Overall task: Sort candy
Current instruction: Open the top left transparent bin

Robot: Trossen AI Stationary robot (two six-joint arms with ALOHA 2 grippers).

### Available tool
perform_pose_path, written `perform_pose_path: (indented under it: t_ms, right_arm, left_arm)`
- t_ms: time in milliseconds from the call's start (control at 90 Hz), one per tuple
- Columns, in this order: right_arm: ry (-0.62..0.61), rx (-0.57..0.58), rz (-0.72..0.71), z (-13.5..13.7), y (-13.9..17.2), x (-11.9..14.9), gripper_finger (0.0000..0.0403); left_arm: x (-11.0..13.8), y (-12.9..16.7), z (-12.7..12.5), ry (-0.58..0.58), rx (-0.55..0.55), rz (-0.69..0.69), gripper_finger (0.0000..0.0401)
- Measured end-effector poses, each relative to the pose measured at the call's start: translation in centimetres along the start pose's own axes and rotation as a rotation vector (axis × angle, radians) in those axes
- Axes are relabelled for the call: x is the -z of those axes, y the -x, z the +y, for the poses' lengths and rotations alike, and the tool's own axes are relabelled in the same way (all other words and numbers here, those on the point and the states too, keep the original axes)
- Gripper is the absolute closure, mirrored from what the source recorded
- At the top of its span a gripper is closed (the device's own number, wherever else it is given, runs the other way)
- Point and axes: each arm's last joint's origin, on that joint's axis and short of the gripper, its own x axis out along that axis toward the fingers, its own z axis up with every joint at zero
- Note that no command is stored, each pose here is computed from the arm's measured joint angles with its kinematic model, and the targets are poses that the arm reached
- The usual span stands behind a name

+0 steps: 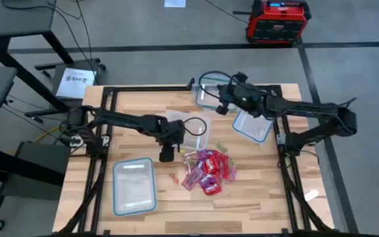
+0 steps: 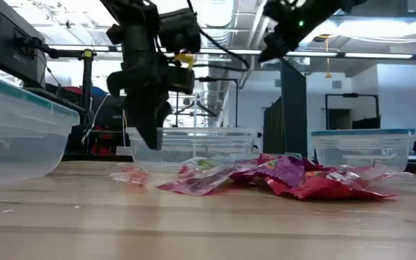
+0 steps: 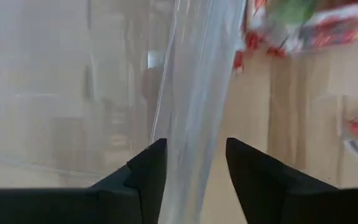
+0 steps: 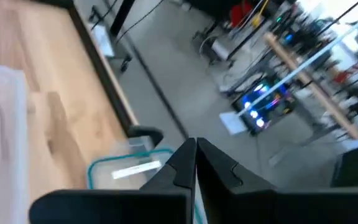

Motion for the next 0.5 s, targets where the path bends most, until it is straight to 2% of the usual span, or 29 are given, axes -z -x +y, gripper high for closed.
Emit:
perform_pose_path:
  t_ms: [133, 178, 322, 400, 500]
  right_arm:
    - [0.008, -0.015, 0.034, 0.5, -1.1, 0.5, 0.0403]
    - [-0.006, -0.018, 0.047, 0.6, -1.6, 0.7, 0.0403]
    - [-0.085, -0.097, 0.094, 0.9, -3.6, 1.9, 0.0403]
    - [-0.150, -0.143, 0.134, 1.1, -5.0, 2.8, 0.0403]
    - [-0.232, -0.192, 0.214, 1.5, -7.1, 4.4, 0.0403]
  left_arm:
    - [0.1, -0.1, 0.0, 0.005, -0.003, 0.014, 0.0369]
    - [0.1, 0.3, 0.0, 0.013, -0.020, 0.006, 0.0385]
    - [0.1, 2.6, -0.1, 0.038, -0.024, -0.050, 0.0398]
    - [0.2, 4.9, -0.2, 0.054, -0.035, -0.113, 0.0400]
    - [0.8, 8.3, -0.2, 0.060, -0.104, -0.191, 0.0401]
